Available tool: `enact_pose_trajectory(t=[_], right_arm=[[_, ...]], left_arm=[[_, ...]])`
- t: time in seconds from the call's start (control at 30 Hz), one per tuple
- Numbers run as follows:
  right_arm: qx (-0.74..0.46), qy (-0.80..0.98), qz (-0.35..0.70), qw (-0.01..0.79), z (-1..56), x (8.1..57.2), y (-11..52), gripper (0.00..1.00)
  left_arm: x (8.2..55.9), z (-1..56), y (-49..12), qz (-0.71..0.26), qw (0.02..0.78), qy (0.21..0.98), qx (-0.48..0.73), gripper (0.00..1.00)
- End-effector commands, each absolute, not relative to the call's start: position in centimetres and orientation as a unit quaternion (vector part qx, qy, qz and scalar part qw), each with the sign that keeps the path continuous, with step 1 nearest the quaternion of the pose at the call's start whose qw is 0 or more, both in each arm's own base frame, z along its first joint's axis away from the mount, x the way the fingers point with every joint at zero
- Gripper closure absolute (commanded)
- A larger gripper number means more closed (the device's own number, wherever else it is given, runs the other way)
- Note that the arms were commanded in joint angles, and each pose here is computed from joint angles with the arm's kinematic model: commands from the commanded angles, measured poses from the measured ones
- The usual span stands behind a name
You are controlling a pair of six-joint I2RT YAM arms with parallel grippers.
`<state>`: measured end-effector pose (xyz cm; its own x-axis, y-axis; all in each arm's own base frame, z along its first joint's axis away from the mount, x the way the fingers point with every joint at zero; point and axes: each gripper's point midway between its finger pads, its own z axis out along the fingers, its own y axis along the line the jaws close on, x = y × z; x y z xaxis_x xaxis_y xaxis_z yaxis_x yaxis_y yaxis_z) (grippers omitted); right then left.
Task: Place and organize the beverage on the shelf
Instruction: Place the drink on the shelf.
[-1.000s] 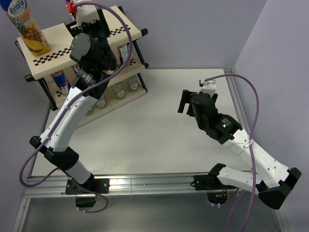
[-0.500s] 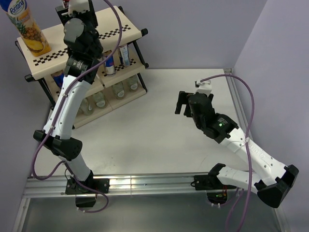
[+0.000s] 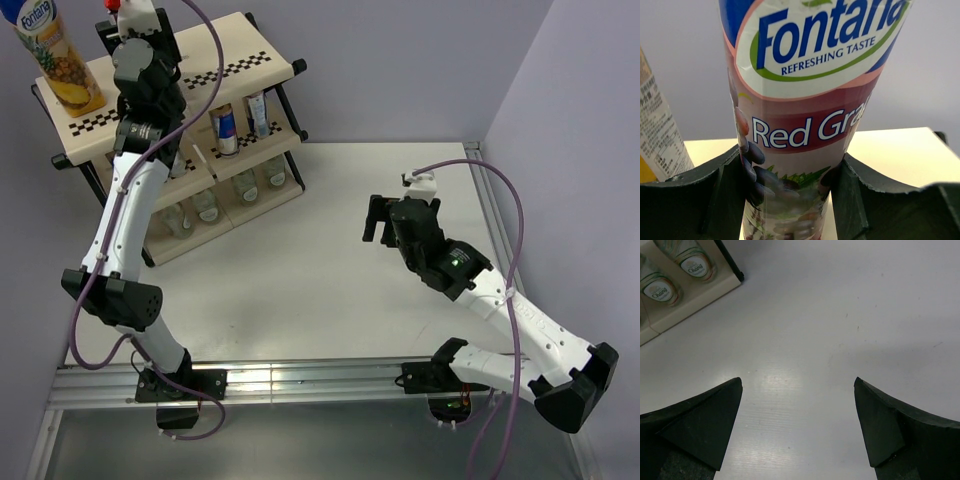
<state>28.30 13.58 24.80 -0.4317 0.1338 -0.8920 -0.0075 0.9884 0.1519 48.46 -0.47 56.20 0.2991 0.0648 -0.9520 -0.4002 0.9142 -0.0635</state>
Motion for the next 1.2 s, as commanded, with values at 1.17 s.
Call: enact_pose_trajectory(t=[1.17], right_arm=[[0.043,0.819,0.098,0.564,27.0,28.4,13.7,0.00]], left_arm=[[44.7,55.8,0.4,0.086,0.836,0.516,-0.164,0.29]])
